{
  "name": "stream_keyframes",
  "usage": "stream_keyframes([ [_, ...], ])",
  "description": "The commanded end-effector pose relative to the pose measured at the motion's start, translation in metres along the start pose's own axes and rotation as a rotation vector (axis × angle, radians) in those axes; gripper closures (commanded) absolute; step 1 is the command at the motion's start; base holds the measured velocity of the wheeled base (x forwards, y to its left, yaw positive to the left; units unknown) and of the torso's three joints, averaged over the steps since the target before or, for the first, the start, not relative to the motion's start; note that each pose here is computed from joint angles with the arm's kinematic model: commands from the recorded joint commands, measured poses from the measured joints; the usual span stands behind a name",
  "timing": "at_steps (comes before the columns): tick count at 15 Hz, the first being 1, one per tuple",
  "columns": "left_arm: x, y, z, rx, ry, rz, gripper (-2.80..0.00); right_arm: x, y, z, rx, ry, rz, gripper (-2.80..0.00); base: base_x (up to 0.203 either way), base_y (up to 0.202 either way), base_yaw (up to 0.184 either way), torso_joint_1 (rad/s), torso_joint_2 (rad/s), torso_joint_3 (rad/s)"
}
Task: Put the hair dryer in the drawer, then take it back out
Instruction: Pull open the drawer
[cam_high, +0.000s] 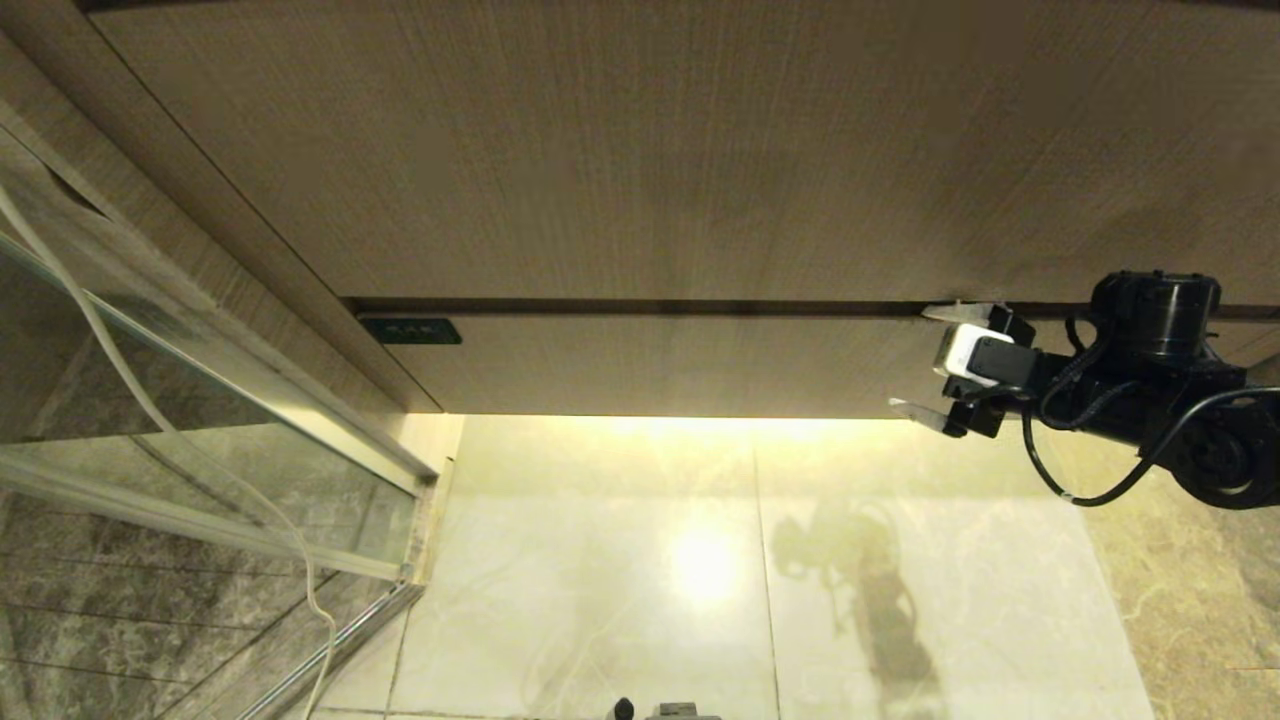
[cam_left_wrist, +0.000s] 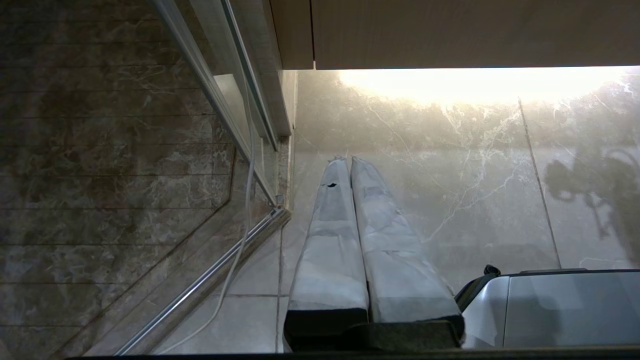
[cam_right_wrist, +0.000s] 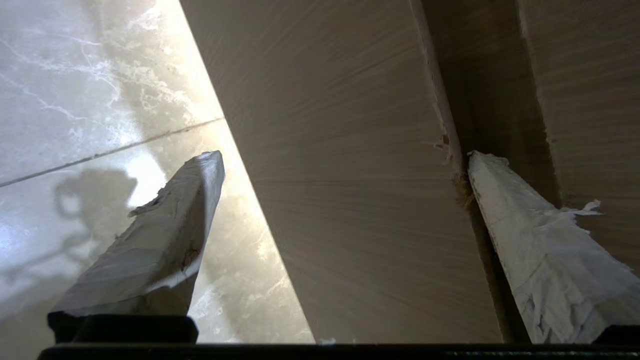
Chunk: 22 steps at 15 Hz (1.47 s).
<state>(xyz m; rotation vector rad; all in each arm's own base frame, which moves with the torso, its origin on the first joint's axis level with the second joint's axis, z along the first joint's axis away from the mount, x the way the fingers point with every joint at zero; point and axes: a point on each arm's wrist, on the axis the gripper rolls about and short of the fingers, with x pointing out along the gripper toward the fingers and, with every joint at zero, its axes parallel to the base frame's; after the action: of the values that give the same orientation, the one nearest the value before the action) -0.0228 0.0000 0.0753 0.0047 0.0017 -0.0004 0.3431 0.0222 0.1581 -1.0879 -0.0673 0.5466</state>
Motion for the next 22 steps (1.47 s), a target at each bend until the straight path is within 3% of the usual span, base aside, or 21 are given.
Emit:
stream_keyframes([
  [1,0.000,0.000,0.000,0.000,0.000,0.000,0.00,0.002,-0.001,-0.002,-0.009,-0.008,-0.004,-2.80,0.000,0.000,0.000,0.000,0.00,0.000],
  [9,0.000,0.000,0.000,0.000,0.000,0.000,0.00,0.004,0.007,-0.015,0.029,0.062,0.046,-2.80,0.000,0.000,0.000,0.000,0.00,0.000],
  [13,0.000,0.000,0.000,0.000,0.000,0.000,0.00,-0.001,0.012,-0.019,0.067,0.206,0.083,-2.80,0.000,0.000,0.000,0.000,0.00,0.000],
  [22,0.000,0.000,0.000,0.000,0.001,0.000,0.00,-0.018,0.018,-0.020,0.097,0.250,0.131,-2.80,0.000,0.000,0.000,0.000,0.00,0.000],
])
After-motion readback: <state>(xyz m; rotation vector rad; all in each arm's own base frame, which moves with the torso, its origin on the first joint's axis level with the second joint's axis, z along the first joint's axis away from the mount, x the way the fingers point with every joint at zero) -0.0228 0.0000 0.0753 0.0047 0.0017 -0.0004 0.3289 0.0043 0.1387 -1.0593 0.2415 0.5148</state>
